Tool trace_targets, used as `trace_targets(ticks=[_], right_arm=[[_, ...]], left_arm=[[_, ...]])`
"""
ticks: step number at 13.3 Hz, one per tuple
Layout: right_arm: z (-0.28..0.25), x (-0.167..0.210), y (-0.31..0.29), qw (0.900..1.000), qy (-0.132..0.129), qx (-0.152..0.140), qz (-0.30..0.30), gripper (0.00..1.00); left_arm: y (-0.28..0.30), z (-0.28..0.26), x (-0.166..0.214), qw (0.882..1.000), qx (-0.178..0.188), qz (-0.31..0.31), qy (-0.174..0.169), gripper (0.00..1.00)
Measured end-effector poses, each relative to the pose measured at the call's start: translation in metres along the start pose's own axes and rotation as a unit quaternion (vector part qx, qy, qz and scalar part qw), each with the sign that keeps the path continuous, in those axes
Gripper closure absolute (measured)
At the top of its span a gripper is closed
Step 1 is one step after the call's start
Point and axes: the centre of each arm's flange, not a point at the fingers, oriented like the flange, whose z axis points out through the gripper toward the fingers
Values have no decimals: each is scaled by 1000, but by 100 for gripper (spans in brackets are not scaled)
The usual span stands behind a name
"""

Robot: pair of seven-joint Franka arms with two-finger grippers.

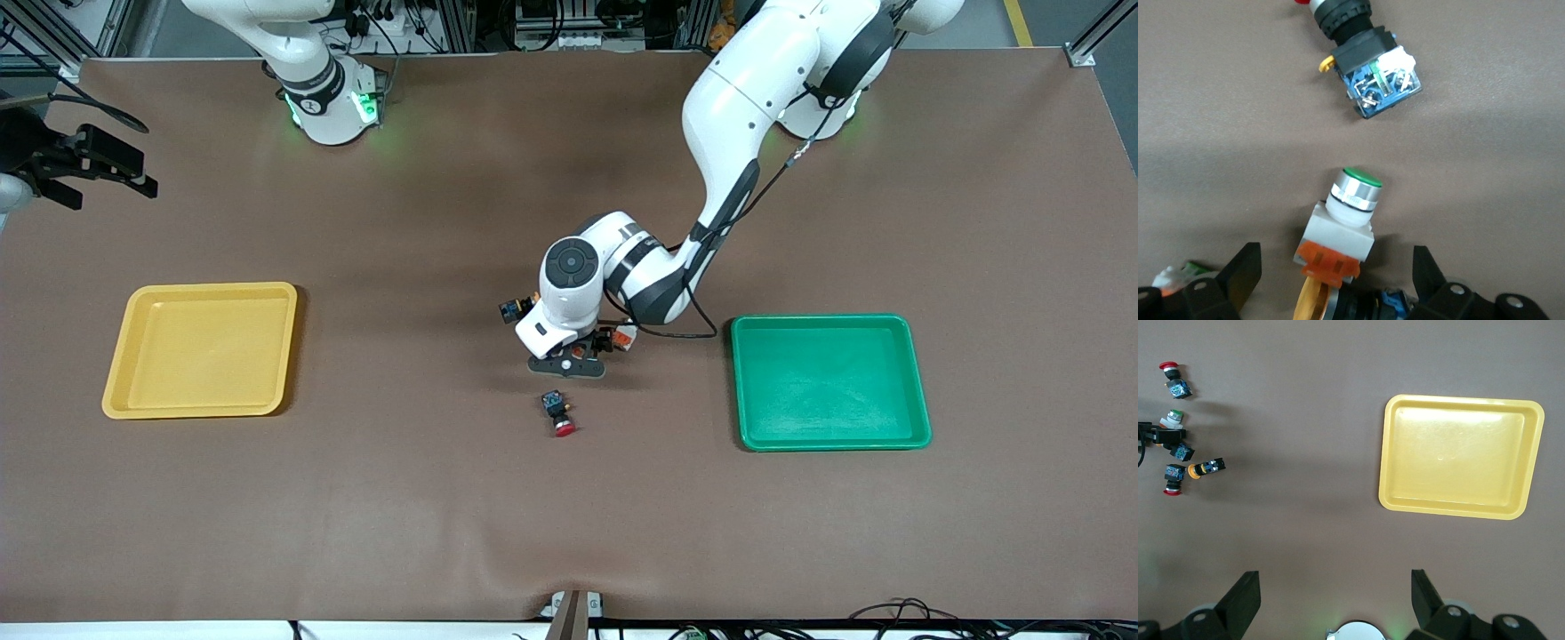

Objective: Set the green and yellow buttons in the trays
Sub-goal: 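Reach into the button pile and grasp a green-capped button with the left gripper, then place the green button in the green tray while the right gripper moves out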

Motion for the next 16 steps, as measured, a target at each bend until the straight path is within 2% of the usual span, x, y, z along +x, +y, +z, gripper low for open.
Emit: trace_targets(ticks=[2, 4, 6, 8, 10, 13, 16], right_arm=[[-5, -8, -8, 1000, -8, 0, -7, 0], [-15, -25, -13, 1000, -27, 1, -10, 0], [-21, -32, -23, 999, -25, -1, -20, 0], [-20, -22, -27, 1000, -4, -5, -23, 0], [-12, -6, -11, 1000, 12, -6, -10, 0], [-6, 5, 10, 1000, 25, -5, 8, 0], [0, 13, 15, 1000, 27, -6, 12, 0]], left_arm=[[0, 8, -1, 1000, -2, 0, 1, 0], [0, 14, -3, 1000, 0, 1, 0, 0], [0, 16, -4, 1000, 1, 2, 0, 18], [3, 13, -3, 1000, -1, 3, 3, 45], [4, 9, -2, 1000, 0, 2, 4, 58], [-8, -4, 11, 1000, 10, -14, 7, 58], [-57, -71, 53, 998, 30, -57, 9, 59]])
